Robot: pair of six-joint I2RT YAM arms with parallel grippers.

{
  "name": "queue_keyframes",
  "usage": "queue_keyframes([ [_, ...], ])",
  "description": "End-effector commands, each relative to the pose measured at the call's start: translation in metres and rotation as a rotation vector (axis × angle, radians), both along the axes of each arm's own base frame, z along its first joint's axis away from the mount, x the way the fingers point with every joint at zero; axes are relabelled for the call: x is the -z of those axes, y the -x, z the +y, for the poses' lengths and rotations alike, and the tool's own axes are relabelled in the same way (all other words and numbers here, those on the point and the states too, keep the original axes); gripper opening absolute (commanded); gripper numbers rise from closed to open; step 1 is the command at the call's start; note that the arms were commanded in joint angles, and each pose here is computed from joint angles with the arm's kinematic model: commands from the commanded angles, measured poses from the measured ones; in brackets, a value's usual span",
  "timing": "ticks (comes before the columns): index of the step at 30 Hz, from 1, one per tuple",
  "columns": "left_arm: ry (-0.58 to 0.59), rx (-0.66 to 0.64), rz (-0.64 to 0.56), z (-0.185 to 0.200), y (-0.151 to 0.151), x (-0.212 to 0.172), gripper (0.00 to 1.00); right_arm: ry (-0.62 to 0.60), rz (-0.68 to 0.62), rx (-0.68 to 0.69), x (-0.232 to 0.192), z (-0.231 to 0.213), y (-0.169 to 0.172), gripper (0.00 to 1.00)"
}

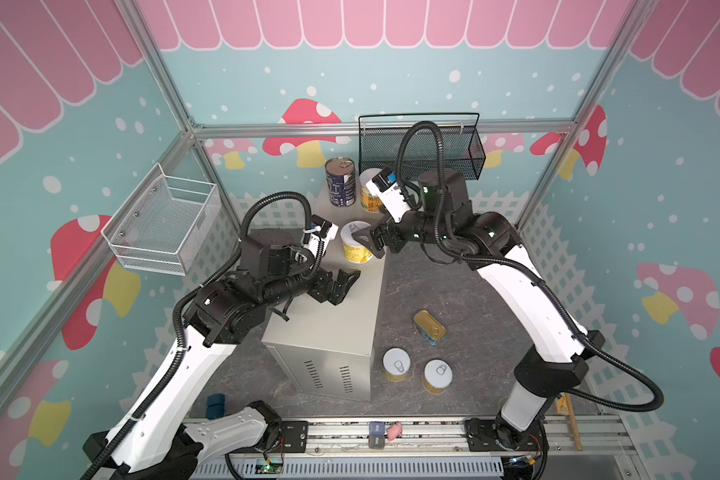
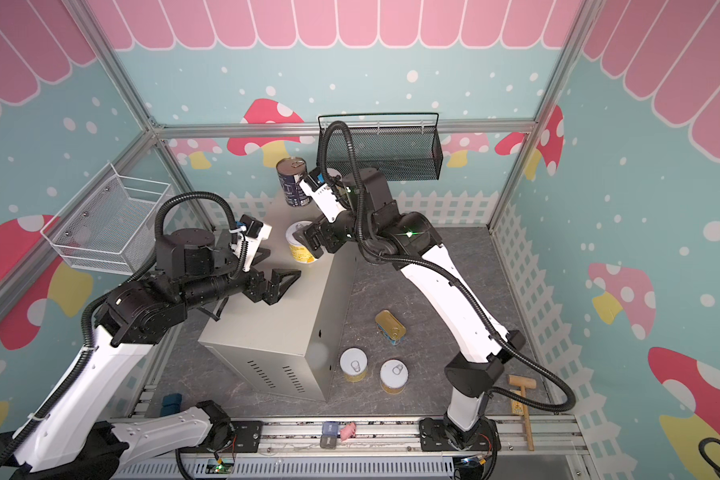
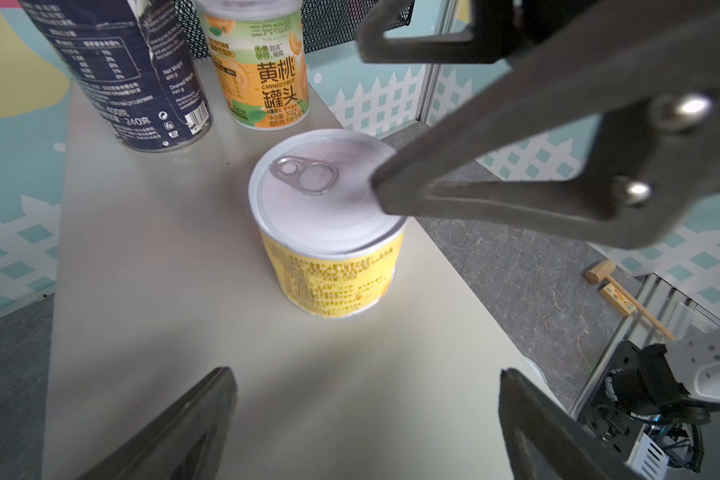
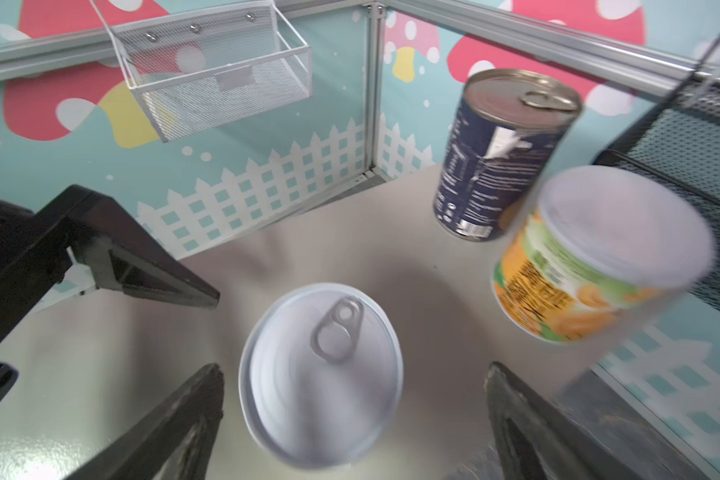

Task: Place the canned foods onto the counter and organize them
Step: 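Carry the can onto the cabinet top with the right gripper while the left gripper approaches, then close the left gripper on the can while the right gripper opens and withdraws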

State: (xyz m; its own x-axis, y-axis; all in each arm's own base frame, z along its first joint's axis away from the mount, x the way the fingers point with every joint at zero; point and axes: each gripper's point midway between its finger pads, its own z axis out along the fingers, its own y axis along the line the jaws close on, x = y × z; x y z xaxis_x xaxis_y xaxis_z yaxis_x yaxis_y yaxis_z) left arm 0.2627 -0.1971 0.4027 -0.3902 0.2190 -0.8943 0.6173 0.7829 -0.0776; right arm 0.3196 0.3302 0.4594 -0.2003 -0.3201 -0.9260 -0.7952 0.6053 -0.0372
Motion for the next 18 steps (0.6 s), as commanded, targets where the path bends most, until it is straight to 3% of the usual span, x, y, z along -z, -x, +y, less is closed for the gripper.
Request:
queue_keyframes([
  [1,0.044,-0.026,-0.062,-0.003,-0.015,-0.022,0.99,0.020,-0.073,0.172,-0.012,-0.041,0.000,0.99],
  [10,0.070,-0.050,-0.073,-0.018,-0.049,-0.026,0.99,0.030,-0.134,0.289,0.003,-0.096,0.028,0.99],
  [18,0.082,-0.073,-0.063,-0.025,-0.067,-0.023,0.94,0.001,-0.167,0.209,0.016,-0.103,0.054,0.99],
])
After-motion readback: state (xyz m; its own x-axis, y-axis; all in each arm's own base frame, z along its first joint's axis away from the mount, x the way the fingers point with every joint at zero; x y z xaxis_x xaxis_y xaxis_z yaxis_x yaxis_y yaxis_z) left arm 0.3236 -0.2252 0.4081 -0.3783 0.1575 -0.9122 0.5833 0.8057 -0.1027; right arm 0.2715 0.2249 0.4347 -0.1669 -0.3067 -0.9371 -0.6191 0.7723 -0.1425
